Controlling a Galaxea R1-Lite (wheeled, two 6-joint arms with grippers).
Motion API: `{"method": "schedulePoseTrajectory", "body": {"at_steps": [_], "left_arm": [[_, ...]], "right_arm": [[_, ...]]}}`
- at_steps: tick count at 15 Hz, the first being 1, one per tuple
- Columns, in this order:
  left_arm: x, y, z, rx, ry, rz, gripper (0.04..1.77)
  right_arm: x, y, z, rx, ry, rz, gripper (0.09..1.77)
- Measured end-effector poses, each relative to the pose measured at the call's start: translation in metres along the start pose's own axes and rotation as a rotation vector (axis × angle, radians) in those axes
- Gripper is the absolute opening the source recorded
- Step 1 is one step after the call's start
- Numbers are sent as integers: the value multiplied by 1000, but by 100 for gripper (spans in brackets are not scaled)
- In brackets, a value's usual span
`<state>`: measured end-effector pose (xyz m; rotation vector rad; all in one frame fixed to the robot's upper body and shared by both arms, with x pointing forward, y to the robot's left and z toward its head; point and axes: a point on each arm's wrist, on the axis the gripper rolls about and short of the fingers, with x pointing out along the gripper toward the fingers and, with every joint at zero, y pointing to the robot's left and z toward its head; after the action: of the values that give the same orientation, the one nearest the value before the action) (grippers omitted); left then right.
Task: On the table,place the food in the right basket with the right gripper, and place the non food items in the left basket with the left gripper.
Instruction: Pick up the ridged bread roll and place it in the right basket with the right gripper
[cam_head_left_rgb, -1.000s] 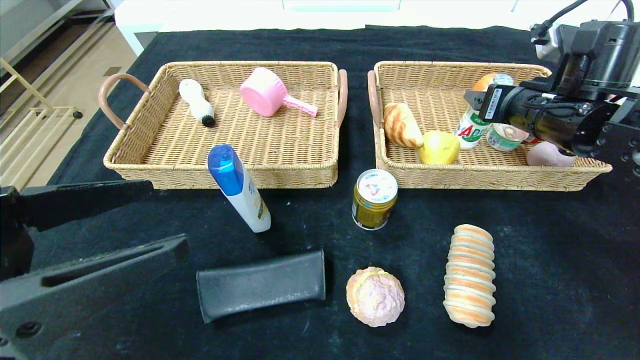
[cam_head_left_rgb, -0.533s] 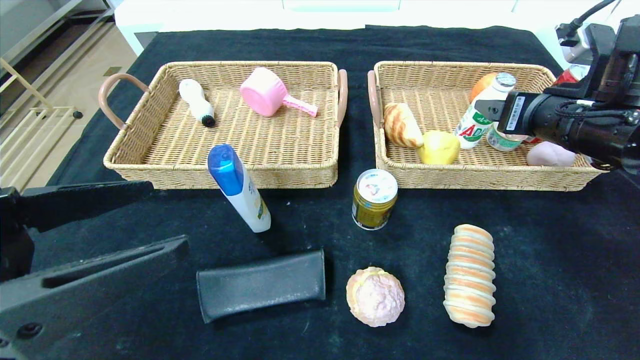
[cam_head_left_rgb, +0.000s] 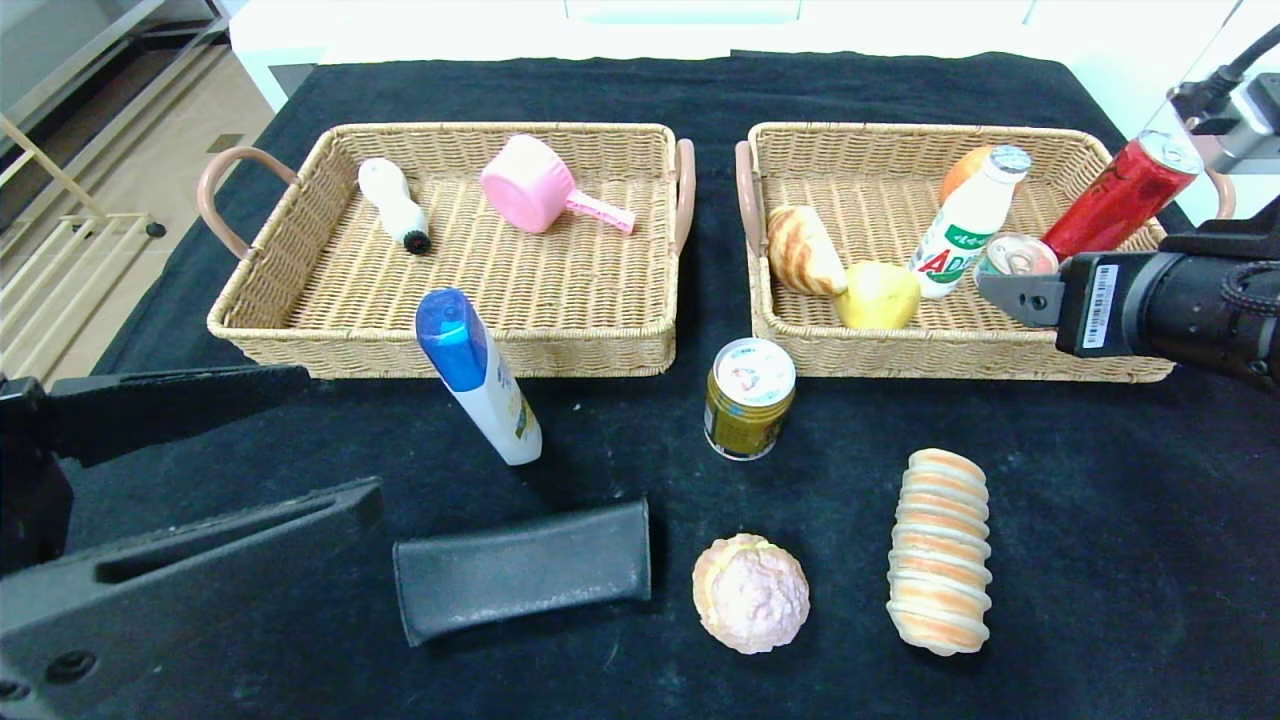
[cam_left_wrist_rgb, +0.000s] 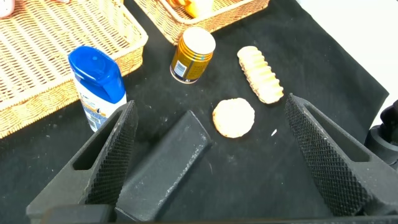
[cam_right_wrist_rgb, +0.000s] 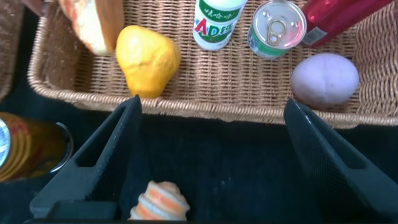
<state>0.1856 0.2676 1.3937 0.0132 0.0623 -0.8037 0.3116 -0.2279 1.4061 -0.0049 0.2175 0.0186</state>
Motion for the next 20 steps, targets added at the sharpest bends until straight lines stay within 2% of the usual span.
{"method": "schedulePoseTrajectory", "body": {"at_steps": [2, 7, 10, 14, 16, 18, 20], "left_arm": [[0, 0, 0, 0, 0, 0, 172], [1, 0, 0, -1, 4, 0, 172], [2, 1, -1, -2, 9, 0, 172], [3, 0, -2, -4, 16, -3, 172], [3, 0, -2, -3, 16, -3, 172], [3, 0, -2, -3, 16, -3, 172], [3, 0, -2, -3, 16, -4, 172]], "right_arm": [[-7, -3, -6, 14, 33, -2, 168], [-19, -1, -29, 120, 248, -18, 169], [-14, 11, -38, 179, 327, -20, 170], [-6, 23, -47, 168, 397, 4, 170], [-3, 26, -52, 217, 445, -15, 170], [-2, 28, -54, 266, 524, 3, 170], [1, 31, -54, 287, 552, 11, 170]]}}
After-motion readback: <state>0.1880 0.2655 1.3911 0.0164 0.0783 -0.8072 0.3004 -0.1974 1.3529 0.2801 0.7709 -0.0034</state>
